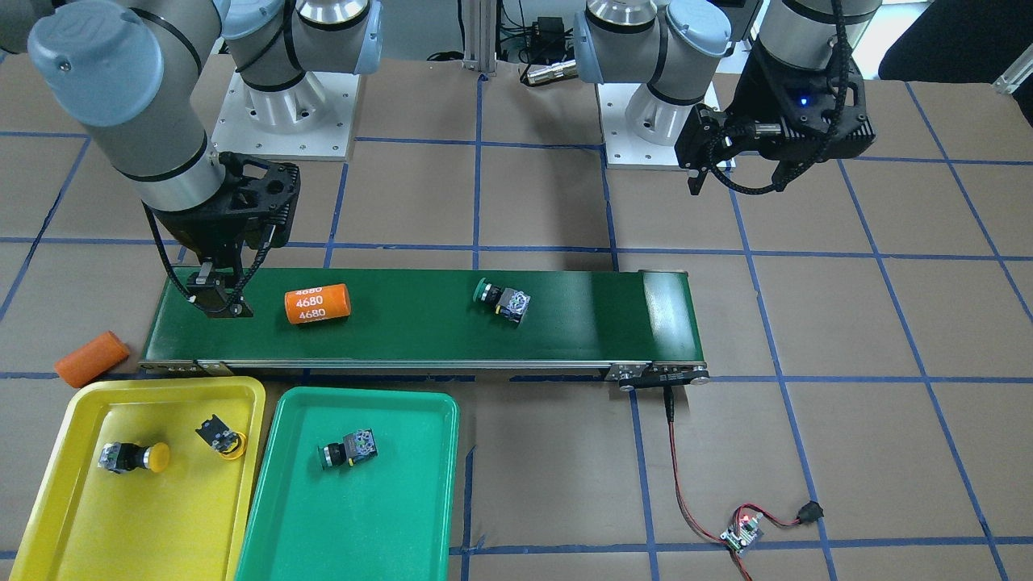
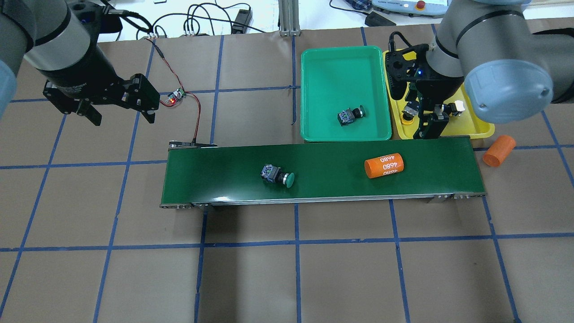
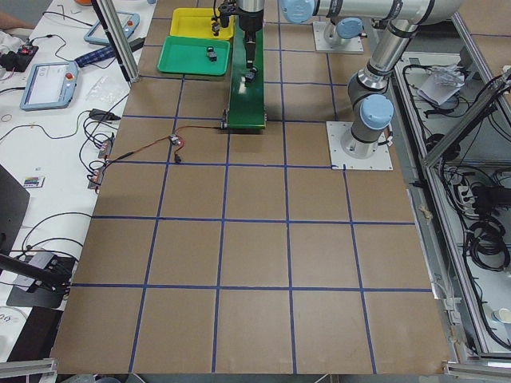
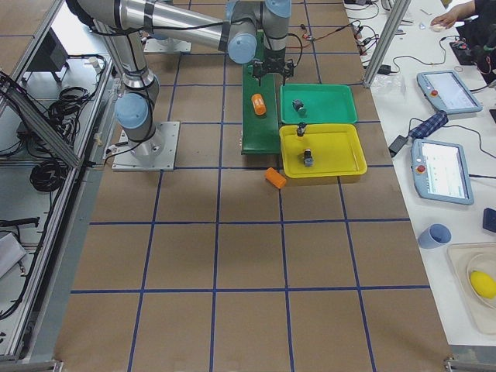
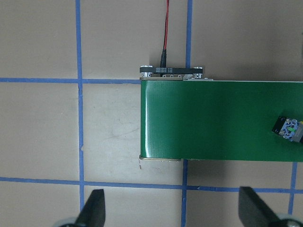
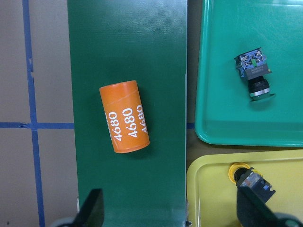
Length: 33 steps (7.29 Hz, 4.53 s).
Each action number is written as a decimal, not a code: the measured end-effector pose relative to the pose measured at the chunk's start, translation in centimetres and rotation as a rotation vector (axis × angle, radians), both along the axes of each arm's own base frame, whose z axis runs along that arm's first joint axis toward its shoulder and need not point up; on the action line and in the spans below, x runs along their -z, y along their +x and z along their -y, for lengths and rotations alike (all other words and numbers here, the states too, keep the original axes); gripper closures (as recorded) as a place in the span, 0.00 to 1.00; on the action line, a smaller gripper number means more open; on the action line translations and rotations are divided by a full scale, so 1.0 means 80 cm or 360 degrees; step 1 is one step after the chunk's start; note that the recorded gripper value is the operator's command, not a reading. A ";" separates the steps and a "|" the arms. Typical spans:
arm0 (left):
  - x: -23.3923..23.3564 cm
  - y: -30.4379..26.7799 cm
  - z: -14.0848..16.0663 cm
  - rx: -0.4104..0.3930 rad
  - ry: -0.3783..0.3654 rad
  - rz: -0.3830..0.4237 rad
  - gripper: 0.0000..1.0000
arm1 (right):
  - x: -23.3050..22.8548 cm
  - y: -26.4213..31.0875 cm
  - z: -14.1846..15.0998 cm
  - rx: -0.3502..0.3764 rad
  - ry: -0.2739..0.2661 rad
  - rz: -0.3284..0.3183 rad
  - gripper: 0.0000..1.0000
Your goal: Sort buttons by color to trays
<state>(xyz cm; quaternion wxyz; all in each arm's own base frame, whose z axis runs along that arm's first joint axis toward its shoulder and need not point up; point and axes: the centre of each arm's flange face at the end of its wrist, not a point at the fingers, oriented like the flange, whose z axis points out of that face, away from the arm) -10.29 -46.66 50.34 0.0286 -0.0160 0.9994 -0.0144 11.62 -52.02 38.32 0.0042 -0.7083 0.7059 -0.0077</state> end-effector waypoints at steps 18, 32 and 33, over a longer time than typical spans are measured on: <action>0.010 0.001 0.010 0.0002 0.0025 0.0000 0.00 | 0.024 0.018 -0.011 -0.0041 0.0170 0.0020 0.00; 0.015 -0.001 0.008 0.0002 0.0029 -0.0004 0.00 | 0.132 0.012 -0.052 -0.0028 0.0098 -0.0068 0.00; 0.014 0.000 0.008 0.0002 0.0026 -0.0004 0.00 | 0.133 0.012 -0.052 -0.0027 0.0098 -0.0064 0.00</action>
